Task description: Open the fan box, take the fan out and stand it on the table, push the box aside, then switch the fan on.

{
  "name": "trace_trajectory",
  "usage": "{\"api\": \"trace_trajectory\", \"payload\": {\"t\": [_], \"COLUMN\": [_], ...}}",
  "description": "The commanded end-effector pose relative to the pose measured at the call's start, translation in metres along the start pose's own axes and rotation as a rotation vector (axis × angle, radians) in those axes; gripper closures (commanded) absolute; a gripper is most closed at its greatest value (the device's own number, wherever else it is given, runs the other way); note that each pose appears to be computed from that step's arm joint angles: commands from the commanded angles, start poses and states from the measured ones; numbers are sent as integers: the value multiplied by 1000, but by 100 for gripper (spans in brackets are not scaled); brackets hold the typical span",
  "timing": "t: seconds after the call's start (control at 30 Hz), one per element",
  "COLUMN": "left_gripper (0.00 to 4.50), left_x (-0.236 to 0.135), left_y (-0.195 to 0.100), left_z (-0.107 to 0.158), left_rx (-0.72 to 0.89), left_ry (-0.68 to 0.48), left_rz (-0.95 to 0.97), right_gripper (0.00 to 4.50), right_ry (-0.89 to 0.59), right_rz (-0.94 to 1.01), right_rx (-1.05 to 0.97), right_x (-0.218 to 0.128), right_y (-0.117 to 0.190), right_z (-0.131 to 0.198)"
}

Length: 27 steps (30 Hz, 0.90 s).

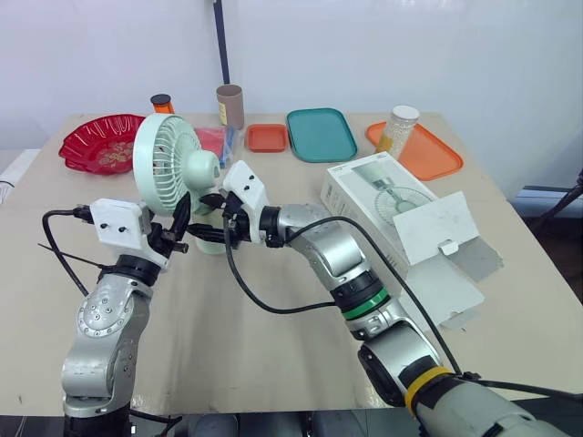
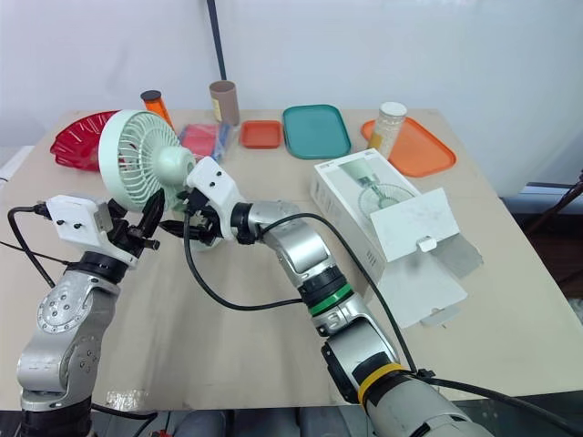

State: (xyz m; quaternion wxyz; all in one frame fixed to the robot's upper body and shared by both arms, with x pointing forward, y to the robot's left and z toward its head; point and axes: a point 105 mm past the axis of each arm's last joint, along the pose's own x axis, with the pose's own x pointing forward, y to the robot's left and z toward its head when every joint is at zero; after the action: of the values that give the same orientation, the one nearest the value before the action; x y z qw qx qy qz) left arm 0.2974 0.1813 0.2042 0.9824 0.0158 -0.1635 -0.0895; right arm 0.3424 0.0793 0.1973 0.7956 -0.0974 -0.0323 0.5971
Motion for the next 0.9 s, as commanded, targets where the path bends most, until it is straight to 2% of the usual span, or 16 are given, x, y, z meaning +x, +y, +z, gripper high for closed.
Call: {"api": "trace_trajectory", "payload": {"t": [0.03, 0.13, 0.27, 0.9], "left_gripper": [261, 261, 261, 261], "left_x": [-1, -1, -1, -1], "left_y": [4, 14, 19, -4], "left_z": [23, 23, 23, 28], "left_rx": [49, 68, 72, 0], "left_ry": [-93, -91, -90, -115], "left_rz": [-16, 3, -1, -78], "right_gripper": [134, 134, 134, 134], "right_ry": [-51, -57, -46, -37], "right_rz": [-49, -1, -7, -101], "right_rx": [-48, -67, -66, 0], "right_x": [-14, -22, -29, -13], "right_y": [-10, 0, -1, -21], "right_z": [17, 17, 15, 13]}}
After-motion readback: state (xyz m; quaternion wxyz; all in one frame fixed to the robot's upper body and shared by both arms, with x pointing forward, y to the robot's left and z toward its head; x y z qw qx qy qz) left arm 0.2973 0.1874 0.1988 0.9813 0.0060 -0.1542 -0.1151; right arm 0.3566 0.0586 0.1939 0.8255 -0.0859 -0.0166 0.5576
